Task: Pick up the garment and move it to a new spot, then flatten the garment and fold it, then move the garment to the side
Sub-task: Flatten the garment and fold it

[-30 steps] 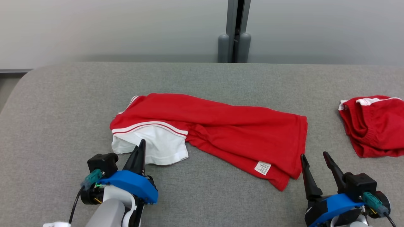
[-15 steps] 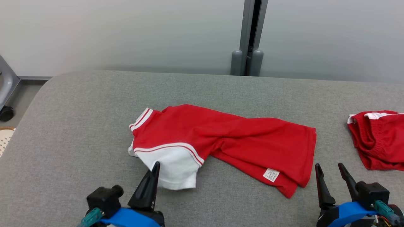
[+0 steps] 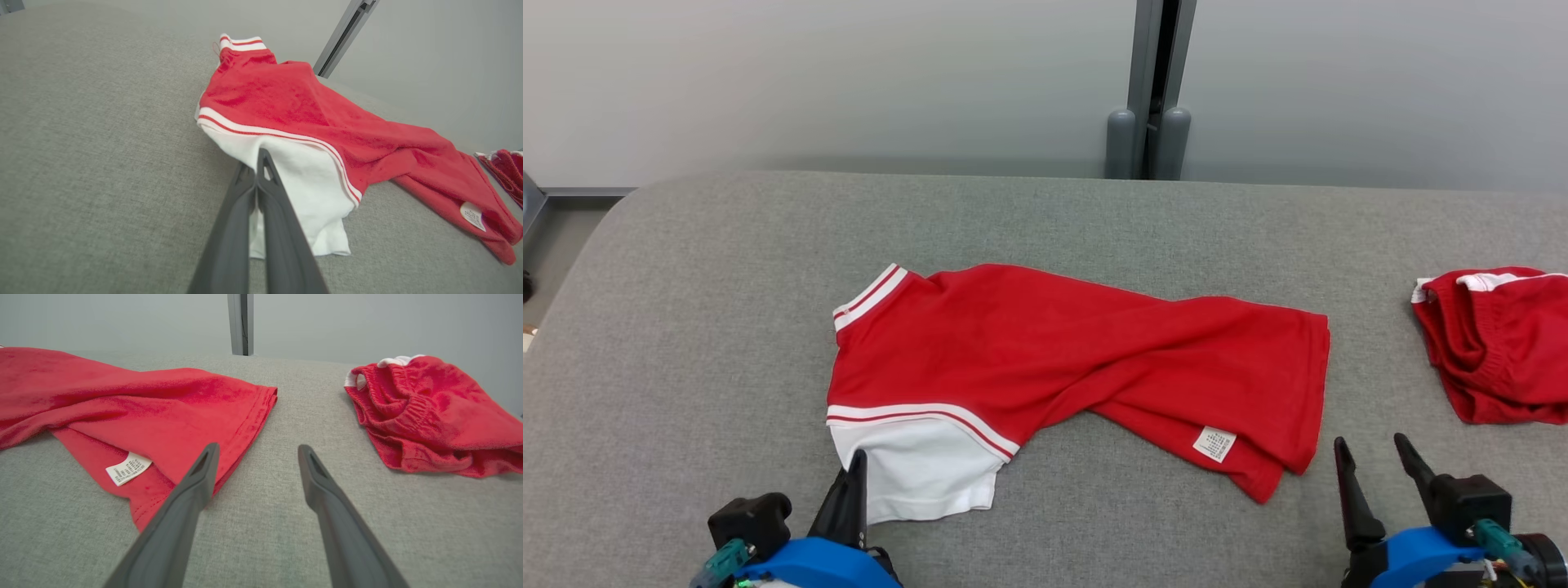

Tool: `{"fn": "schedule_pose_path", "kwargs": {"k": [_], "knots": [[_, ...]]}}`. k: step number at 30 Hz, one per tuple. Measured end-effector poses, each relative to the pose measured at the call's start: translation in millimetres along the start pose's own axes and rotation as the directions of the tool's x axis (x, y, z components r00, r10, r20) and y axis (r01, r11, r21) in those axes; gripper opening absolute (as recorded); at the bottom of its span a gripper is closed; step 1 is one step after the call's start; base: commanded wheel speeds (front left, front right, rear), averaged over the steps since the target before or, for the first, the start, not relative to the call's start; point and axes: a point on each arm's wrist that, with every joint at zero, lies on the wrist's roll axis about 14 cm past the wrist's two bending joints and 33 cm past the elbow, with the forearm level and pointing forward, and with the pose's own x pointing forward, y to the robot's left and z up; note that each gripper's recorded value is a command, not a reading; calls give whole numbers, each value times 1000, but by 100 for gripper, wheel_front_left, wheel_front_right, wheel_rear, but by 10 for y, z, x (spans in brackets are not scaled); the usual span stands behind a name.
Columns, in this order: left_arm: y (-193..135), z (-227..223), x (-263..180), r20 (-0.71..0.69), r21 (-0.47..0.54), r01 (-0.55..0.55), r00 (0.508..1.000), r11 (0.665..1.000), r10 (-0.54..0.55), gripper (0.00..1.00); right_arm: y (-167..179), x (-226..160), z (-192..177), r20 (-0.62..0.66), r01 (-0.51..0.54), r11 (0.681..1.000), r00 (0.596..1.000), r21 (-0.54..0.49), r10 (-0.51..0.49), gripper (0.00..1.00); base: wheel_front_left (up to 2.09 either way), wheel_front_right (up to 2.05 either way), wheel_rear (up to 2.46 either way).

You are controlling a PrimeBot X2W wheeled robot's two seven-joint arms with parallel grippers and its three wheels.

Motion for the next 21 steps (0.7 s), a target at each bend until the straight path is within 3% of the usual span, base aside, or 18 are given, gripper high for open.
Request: {"fn": "schedule_pose_path", "kwargs": {"k": [1, 17, 19, 21], "knots": [[13, -6, 31, 1, 11, -4, 1000, 1000, 4, 100, 19, -1, -21, -8, -6, 1000, 1000, -4, 6, 100, 0, 0, 0], [29, 158, 122, 103, 48, -27, 994, 998, 22, 100, 361, 156, -438, -155, -106, 994, 982, 7, 106, 98, 0, 0, 0], [43, 161, 112, 105, 48, -33, 994, 998, 27, 100, 367, 185, -459, -159, -106, 994, 982, 10, 107, 50, 0, 0, 0], [53, 162, 107, 108, 51, -37, 994, 998, 32, 100, 357, 217, -443, -148, -102, 995, 984, 13, 103, 37, 0, 0, 0]]}}
